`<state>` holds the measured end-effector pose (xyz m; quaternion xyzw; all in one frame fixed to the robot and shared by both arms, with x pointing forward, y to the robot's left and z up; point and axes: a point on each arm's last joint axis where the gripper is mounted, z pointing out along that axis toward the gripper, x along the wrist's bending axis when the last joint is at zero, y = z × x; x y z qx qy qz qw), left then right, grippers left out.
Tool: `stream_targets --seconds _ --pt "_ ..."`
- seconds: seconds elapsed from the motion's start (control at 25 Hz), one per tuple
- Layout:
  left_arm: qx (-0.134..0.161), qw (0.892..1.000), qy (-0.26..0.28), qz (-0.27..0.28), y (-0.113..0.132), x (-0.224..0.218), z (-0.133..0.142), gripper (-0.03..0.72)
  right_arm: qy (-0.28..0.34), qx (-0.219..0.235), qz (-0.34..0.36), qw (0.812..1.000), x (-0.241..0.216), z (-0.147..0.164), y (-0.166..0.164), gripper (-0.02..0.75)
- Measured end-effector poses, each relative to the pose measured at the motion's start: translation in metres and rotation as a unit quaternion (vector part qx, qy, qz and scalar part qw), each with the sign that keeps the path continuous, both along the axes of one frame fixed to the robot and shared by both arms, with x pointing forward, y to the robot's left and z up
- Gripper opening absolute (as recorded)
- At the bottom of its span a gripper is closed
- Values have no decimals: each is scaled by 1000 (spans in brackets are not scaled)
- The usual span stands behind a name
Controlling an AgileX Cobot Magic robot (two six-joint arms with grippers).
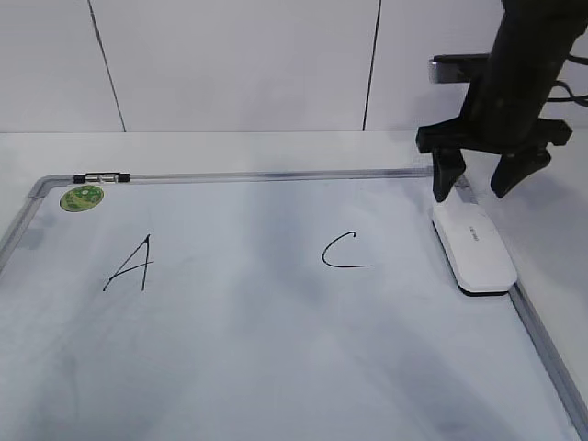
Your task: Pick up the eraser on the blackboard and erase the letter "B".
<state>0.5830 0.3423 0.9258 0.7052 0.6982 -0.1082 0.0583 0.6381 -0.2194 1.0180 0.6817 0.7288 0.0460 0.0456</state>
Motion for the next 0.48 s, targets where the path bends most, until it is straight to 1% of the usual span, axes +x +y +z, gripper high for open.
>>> stream_targets --seconds 0.16,0.28,0.36,0.48 --pt "0 1000 0 0 0 0 0 41 -32 10 4 999 -9 28 -1 566" --pt "0 1000 0 0 0 0 0 62 -55 15 4 998 -18 48 -3 566" --pt "0 1000 0 0 0 0 0 99 -69 19 5 997 -23 59 -4 566" --pt "0 1000 1 0 0 0 -1 187 -89 22 5 996 -30 75 -5 566"
